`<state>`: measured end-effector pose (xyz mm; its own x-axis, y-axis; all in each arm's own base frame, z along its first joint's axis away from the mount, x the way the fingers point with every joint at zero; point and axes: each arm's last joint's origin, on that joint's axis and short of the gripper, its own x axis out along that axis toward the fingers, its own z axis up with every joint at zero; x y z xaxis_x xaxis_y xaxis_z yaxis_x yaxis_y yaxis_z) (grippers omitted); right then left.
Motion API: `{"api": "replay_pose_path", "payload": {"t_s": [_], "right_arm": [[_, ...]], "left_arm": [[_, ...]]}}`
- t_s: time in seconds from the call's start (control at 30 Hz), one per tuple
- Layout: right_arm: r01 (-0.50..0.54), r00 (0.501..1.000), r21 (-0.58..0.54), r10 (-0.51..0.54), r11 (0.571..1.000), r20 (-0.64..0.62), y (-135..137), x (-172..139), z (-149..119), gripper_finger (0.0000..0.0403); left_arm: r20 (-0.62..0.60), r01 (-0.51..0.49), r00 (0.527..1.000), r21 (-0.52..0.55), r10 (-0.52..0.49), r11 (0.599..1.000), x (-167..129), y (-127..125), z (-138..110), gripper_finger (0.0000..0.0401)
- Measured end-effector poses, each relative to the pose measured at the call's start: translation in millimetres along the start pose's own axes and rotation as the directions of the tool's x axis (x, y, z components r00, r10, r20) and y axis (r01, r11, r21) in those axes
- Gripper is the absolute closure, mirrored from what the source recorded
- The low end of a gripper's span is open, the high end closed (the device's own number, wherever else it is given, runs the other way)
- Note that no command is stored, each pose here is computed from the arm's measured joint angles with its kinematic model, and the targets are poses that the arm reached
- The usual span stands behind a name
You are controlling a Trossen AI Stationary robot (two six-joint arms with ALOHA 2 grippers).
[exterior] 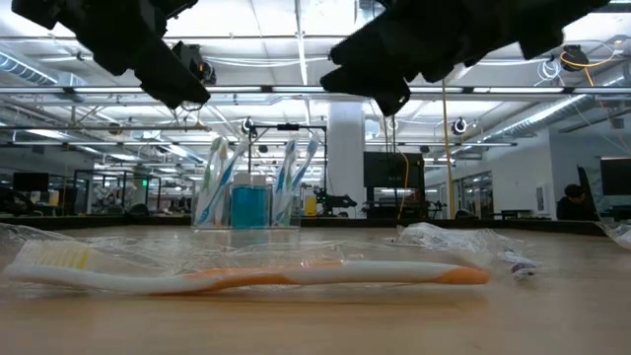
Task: Pick & Place toothbrushing station
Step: Put the orange toothbrush into the transparent organizer
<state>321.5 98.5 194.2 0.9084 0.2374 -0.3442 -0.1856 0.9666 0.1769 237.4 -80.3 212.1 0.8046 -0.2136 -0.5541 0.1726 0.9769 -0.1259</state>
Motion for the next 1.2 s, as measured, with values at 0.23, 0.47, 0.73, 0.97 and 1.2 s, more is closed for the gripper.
{"api": "replay_pose_path", "payload": {"t_s": [0.23, 0.47, 0.73, 0.97, 1.2], "right_arm": [[-0.043, 0.986, -0.022, 0.039, 0.999, -0.161, 52, 38, -21, 0.0241], [-0.114, 0.976, 0.000, 0.113, 0.993, -0.185, 67, 62, -35, 0.0241], [-0.083, 0.968, -0.005, 0.080, 0.997, -0.238, 70, 79, -71, 0.0241], [-0.066, 0.959, -0.047, 0.050, 0.997, -0.279, 67, 82, -83, 0.0244], [-0.079, 0.952, -0.143, 0.032, 0.987, -0.305, 66, 81, -84, 0.0281]], "left_arm": [[0.066, -0.056, 0.996, 0.000, 0.056, 0.998, -10, 12, 9, 0.0249], [0.077, -0.083, 0.993, -0.018, 0.084, 0.996, -13, 20, 12, 0.0249], [0.080, -0.084, 0.993, -0.021, 0.085, 0.996, -13, 21, 12, 0.0249], [0.080, -0.076, 0.994, -0.027, 0.078, 0.997, -13, 20, 12, 0.0249], [0.080, -0.076, 0.994, -0.026, 0.078, 0.997, -13, 20, 12, 0.0249]]}}
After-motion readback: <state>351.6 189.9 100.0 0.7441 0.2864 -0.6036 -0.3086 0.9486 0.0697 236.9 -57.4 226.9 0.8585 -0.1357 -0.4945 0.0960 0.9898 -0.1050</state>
